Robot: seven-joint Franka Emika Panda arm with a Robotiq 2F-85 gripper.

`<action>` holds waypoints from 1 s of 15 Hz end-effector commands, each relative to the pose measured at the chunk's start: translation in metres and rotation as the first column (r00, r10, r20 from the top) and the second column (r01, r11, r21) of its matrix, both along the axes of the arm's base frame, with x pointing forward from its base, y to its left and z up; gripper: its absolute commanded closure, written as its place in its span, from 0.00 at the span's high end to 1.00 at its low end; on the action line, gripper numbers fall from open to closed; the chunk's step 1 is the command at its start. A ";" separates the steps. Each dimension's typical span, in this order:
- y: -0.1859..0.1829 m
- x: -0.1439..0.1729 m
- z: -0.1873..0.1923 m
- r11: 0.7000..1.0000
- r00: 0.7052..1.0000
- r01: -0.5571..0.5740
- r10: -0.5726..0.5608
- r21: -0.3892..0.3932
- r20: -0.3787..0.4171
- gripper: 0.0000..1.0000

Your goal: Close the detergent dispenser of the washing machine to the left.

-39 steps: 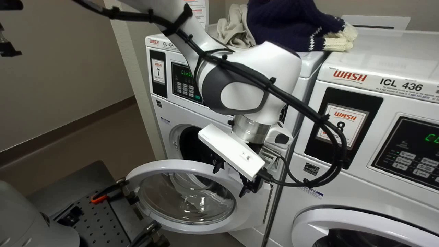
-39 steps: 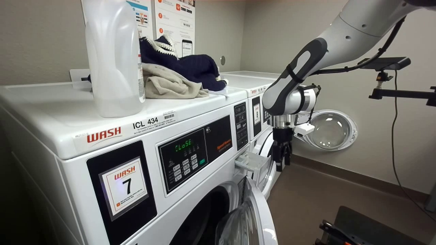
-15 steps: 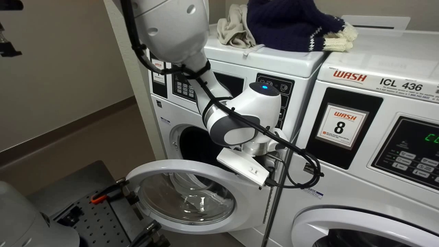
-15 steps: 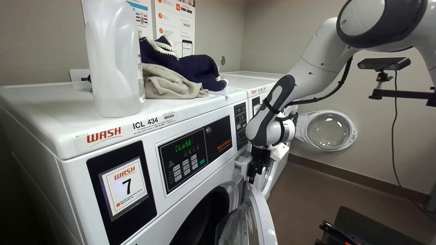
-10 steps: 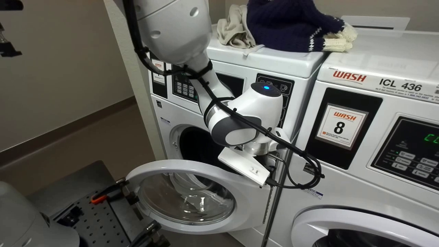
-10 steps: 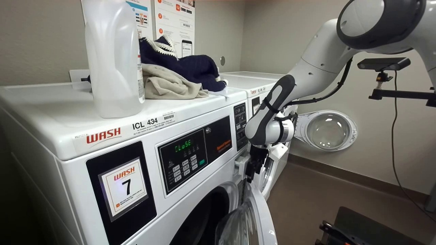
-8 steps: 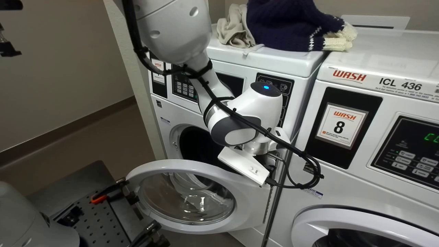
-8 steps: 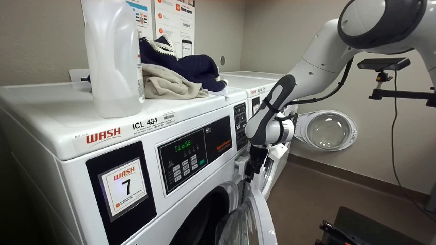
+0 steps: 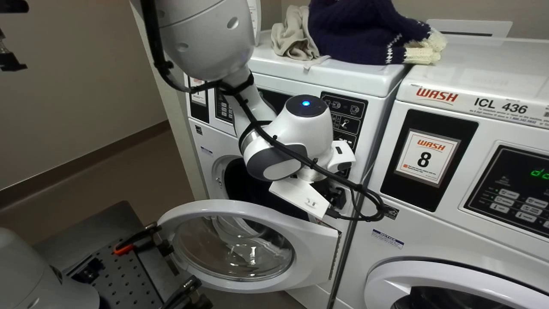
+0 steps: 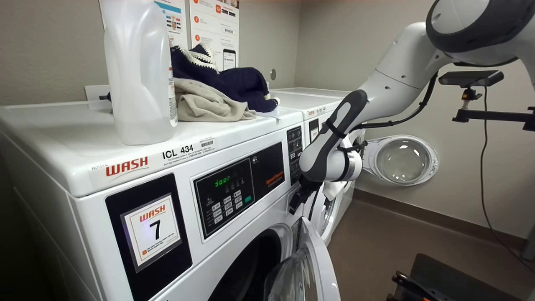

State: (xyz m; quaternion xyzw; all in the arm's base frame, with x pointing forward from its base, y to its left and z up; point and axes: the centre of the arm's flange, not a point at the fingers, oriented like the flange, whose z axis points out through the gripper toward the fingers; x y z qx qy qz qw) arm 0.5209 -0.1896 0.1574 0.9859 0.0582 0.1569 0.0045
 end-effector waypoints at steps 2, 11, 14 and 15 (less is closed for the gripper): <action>0.024 -0.025 0.019 0.997 0.983 -0.061 0.067 -0.036 0.169 1.00; 0.032 -0.034 0.095 0.998 1.000 -0.025 0.025 0.065 -0.007 1.00; 0.043 -0.038 0.142 0.996 0.987 -0.011 0.026 0.091 -0.161 1.00; 0.046 -0.040 0.155 0.995 0.977 -0.011 0.031 0.098 -0.209 1.00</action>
